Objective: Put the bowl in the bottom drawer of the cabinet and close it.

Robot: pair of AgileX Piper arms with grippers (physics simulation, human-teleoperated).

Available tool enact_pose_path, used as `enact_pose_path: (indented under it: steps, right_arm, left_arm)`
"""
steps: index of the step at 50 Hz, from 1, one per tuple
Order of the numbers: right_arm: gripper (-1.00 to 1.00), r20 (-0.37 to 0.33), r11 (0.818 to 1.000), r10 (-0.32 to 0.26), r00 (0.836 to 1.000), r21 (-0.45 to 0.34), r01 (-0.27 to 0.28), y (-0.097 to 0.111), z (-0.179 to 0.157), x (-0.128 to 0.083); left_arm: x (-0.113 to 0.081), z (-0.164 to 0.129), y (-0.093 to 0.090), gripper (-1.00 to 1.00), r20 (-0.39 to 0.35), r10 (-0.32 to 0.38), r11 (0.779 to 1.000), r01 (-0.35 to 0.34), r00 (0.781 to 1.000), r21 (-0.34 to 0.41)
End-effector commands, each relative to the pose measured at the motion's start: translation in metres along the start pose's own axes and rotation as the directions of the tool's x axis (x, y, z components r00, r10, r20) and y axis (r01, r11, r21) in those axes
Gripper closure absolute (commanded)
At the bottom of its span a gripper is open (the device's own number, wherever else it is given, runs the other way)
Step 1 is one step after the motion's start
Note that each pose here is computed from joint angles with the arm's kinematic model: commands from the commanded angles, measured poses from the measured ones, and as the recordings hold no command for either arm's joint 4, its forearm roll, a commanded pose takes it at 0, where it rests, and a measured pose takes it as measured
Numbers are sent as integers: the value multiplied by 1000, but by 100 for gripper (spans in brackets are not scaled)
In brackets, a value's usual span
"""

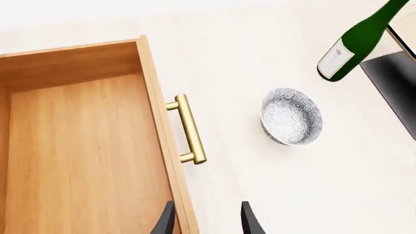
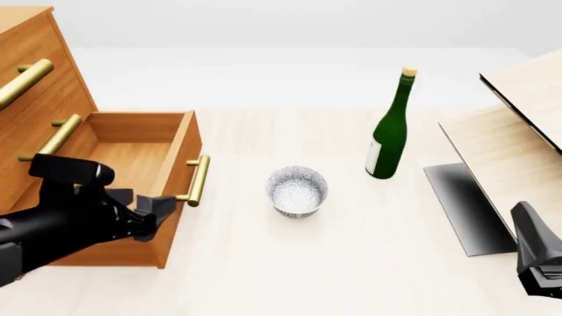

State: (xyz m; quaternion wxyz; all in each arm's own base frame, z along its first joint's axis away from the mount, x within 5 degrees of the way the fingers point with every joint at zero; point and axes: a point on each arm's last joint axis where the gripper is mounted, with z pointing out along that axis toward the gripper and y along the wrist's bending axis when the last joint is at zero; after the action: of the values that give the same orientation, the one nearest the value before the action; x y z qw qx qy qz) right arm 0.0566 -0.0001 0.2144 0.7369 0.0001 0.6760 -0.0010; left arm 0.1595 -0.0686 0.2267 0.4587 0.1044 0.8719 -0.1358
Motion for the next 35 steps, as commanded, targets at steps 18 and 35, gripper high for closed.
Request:
enact_pose_path:
  steps: [18,35]
  right_arm:
    - [-100,0,1000,0,1000,0,0,0,0,0]
    - [-100,0,1000,0,1000,0,0,0,0,0]
  left_arm:
    - [-20,-43,-5,-100,148,57,998,-61,987,27]
    - [-44,-52,-16,-100,225,41,995,-60,973,78]
